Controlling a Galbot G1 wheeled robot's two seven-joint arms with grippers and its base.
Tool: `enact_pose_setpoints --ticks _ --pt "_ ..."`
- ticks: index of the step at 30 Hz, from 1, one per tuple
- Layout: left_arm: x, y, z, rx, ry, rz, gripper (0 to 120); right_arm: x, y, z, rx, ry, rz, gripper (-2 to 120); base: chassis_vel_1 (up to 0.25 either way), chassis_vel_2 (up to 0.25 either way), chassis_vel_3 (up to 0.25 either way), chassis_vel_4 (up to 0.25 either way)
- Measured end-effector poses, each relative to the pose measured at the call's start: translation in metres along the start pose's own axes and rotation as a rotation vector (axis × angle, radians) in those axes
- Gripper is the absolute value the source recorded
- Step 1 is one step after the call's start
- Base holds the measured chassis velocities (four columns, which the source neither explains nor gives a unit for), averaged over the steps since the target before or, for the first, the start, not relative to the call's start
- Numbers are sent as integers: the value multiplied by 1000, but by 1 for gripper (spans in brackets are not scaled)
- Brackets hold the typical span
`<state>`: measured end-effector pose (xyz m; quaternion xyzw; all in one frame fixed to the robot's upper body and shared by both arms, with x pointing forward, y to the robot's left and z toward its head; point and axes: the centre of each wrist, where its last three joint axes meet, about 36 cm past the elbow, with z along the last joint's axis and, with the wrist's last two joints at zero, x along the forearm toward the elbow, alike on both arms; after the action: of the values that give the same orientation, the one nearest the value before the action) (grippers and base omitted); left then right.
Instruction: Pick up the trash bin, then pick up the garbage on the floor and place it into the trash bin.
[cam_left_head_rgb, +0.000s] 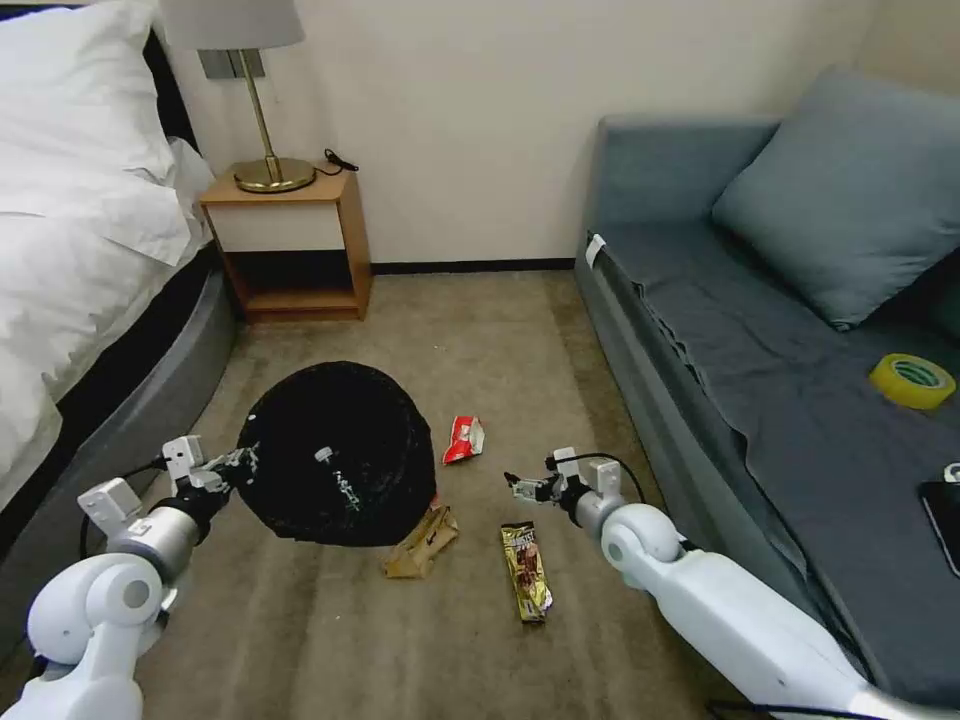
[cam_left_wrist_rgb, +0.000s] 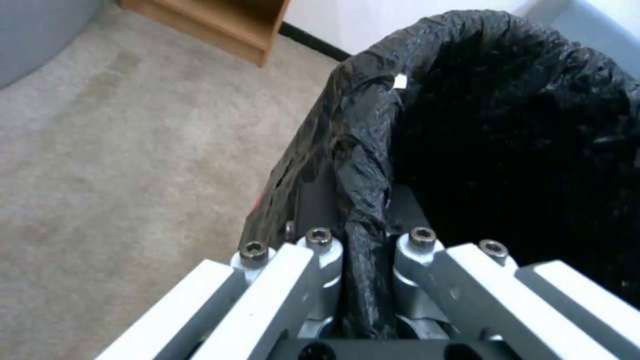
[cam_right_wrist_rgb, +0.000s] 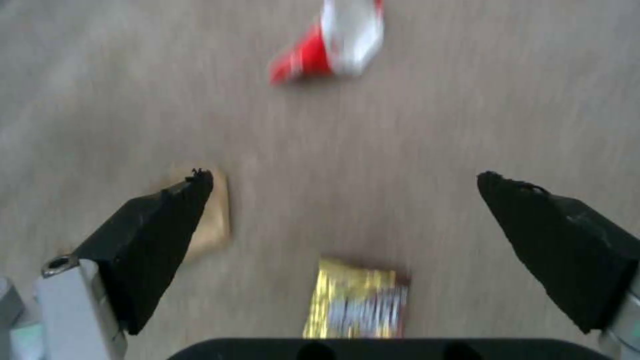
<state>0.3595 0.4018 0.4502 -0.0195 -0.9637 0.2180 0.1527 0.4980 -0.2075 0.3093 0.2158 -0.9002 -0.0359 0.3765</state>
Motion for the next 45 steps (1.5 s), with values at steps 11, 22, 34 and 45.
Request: enact_pose_setpoints --ticks 11,22,34,45 --pt "4 16 8 14 2 -21 4 9 -11 38 26 230 -46 100 0 0 0 0" --pt "5 18 14 24 2 -33 4 8 12 72 223 279 -89 100 0 0 0 0" --pt "0 24 20 28 8 -44 4 -4 25 87 357 283 -110 100 0 0 0 0" --pt "-2 30 22 25 16 -51 4 -24 25 105 464 298 -83 100 0 0 0 0"
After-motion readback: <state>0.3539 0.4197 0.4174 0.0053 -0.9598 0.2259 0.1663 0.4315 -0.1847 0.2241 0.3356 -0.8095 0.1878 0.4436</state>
